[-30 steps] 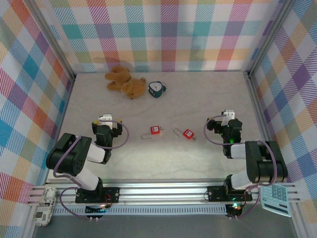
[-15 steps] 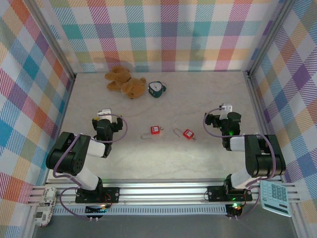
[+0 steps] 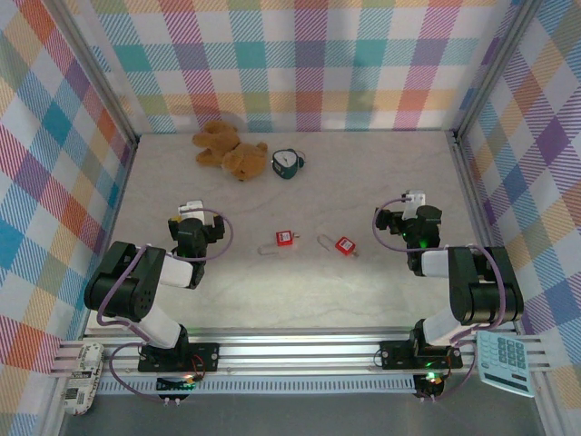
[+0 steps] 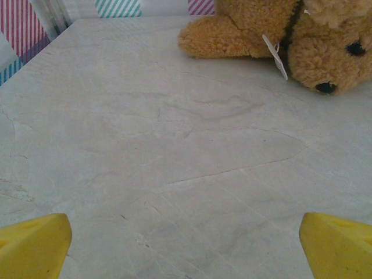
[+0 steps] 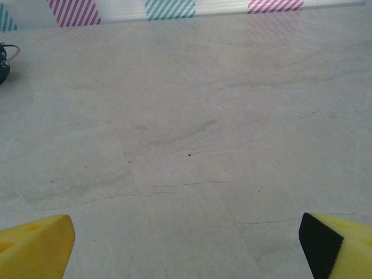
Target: Unlock with the key
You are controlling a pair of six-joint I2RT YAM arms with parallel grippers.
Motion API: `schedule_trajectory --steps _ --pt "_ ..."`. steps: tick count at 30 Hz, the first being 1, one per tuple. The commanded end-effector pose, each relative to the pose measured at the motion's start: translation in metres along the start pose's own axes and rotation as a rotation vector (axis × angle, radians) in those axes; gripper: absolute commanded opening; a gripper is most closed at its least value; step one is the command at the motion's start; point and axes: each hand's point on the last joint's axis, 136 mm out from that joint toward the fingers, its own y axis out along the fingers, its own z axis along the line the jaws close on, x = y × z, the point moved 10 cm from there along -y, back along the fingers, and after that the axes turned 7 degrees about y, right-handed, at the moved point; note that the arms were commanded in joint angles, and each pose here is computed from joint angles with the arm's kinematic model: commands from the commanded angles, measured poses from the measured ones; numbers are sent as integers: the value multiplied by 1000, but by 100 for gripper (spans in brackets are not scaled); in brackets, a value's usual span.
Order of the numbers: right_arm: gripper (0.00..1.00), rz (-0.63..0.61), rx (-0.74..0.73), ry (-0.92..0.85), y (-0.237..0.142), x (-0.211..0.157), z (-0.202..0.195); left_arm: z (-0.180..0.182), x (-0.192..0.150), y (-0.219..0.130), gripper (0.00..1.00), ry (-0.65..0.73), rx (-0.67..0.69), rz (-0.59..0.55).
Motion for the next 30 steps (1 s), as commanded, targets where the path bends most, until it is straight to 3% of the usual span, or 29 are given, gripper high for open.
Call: schedule_trajectory --steps 1,30 --pt "99 -7 15 3 1 2 0 5 9 2 100 -39 19 -27" --pt "99 -6 17 2 1 2 1 5 9 3 100 -44 16 -22"
